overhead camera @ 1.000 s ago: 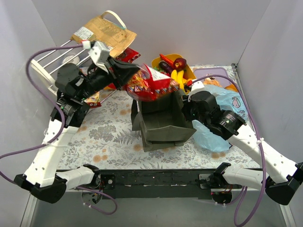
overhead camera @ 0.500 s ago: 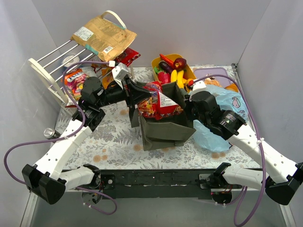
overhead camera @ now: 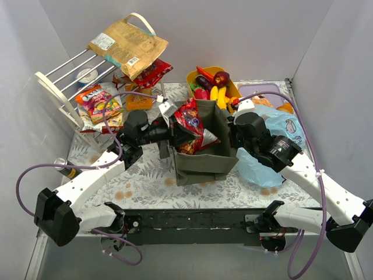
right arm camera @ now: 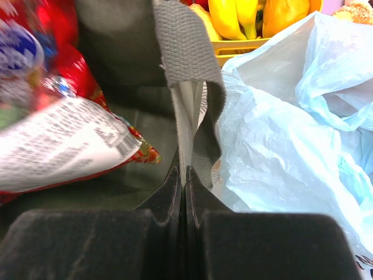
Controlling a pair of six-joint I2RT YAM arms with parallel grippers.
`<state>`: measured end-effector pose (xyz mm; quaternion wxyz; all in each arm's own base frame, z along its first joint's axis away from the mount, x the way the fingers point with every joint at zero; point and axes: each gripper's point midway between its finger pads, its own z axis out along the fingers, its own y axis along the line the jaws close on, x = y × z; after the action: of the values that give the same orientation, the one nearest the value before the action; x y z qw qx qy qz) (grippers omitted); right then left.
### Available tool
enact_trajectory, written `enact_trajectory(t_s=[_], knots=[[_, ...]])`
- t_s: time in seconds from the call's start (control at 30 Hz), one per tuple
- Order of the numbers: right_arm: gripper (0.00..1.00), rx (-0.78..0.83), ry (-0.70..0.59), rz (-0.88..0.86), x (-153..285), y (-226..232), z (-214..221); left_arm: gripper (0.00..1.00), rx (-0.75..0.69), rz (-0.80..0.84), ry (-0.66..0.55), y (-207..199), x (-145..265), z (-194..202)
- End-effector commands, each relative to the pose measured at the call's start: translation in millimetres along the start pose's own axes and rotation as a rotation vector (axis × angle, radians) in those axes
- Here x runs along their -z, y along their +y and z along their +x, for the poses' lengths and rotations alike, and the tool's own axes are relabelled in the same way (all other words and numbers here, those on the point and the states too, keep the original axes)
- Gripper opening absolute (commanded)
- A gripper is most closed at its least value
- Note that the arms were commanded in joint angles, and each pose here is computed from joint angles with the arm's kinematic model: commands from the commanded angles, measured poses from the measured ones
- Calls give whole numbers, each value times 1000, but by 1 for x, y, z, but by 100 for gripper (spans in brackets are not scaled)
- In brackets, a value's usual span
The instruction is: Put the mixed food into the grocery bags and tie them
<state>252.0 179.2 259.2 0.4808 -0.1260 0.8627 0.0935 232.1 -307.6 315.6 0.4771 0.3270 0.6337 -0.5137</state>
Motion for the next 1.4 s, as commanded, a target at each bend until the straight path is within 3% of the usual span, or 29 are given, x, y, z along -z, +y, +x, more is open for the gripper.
enact_trajectory(t_s=[0.0, 0.03, 0.13, 0.17, 0.27, 0.37, 0.4, 0.43, 0.53, 0.7, 0.73, 0.9, 0.93, 0.97, 1.0, 1.1, 1.2, 1.37], knots=[[1, -20, -72, 32, 11, -8, -23, 0, -46, -66, 35, 8, -7, 18], [1, -18, -71, 34, 11, -8, -23, 0, -56, -57, 34, 5, -8, 11], [1, -16, -67, 37, 10, -8, -24, 50, -76, -83, 31, 3, -5, -3], [1, -15, -65, 40, 10, -9, -24, 74, -93, -131, 2, 5, -2, -21], [1, -8, -60, 58, 9, -11, -24, 97, -121, -226, -72, 0, 15, -61], [1, 7, -51, 77, 9, -14, -24, 98, -81, -470, -98, 27, 38, -79], [1, 12, -44, 79, 8, -14, -24, 98, -66, -604, -137, 41, 53, -94], [1, 18, -44, 79, 8, -14, -25, 98, -8, -698, -80, 55, 62, -76], [1, 28, -31, 71, 4, -10, -24, 98, 149, -814, -8, 67, 75, -48], [1, 46, 4, 58, -4, -5, -16, 98, 348, -738, 55, 58, 66, 12], [1, 50, 10, 55, -7, -4, -13, 98, 366, -661, 41, 49, 56, 11], [1, 50, 30, 24, -12, 3, -7, 96, 467, -570, 51, 51, 33, 40], [1, 46, 30, 19, -12, 4, -7, 91, 465, -553, 45, 51, 29, 40], [1, 43, 27, 10, -11, 6, -9, 66, 466, -528, 51, 49, 26, 42], [1, 44, 24, 8, -11, 6, -11, 54, 461, -516, 48, 48, 23, 40], [1, 40, 2, 5, -2, 6, -25, 0, 397, -536, -7, 49, 25, 10], [1, 26, -38, 3, 13, 5, -47, 0, 320, -583, -29, 44, 35, -27], [1, 1, -111, -8, 27, 3, -69, 0, 318, -589, 57, 28, 45, -39]])
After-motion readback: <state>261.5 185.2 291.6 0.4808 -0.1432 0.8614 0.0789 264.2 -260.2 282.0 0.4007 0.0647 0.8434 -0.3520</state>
